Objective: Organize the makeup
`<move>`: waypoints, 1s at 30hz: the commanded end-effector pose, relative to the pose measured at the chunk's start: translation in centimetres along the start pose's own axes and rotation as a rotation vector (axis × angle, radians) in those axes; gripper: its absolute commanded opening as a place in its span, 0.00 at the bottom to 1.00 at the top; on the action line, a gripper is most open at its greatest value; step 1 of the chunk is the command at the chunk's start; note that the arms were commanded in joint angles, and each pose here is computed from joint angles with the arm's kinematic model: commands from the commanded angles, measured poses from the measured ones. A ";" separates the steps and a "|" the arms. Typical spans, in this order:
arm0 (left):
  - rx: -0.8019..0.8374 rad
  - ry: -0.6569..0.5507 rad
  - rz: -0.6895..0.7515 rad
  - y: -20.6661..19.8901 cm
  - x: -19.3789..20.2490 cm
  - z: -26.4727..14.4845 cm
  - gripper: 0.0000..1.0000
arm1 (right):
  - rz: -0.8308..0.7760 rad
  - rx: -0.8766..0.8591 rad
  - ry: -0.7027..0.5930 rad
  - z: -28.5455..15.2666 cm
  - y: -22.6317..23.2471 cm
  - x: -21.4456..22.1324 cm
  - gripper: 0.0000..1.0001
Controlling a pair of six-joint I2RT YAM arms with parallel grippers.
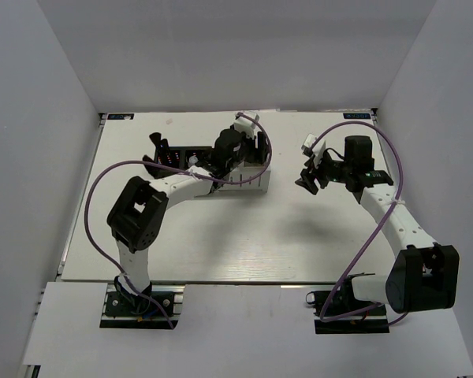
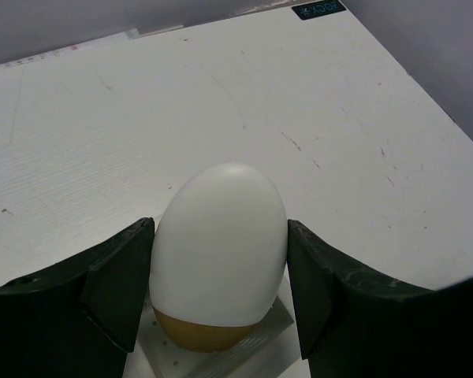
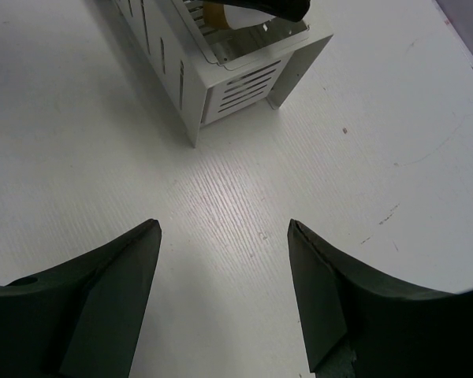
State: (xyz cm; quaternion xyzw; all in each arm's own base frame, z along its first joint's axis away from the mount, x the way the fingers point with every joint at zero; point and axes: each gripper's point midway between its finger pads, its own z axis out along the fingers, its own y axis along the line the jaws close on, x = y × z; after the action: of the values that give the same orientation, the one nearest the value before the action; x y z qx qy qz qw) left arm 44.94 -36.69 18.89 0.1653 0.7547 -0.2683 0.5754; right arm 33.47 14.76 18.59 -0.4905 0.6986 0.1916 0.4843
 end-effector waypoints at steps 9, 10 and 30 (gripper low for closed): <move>-0.052 -0.109 0.011 0.5 -4.6 0.1 0.59 | -0.019 0.020 -0.029 -0.5 -0.1 -0.7 0.72; -0.044 -0.105 0.014 -0.1 -4.5 0.1 0.64 | -0.020 0.020 -0.030 -0.5 -0.1 -0.8 0.72; -0.007 -0.211 -0.011 -2.1 -10.9 -2.7 0.71 | -0.021 0.021 -0.040 -0.6 -0.1 -1.0 0.72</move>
State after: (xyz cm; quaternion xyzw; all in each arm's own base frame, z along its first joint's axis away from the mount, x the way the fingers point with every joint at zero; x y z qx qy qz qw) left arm 46.38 -36.47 20.97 0.1443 0.7493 -0.2476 0.5970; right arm 33.23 14.70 18.30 -0.4899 0.7005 0.1927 0.4819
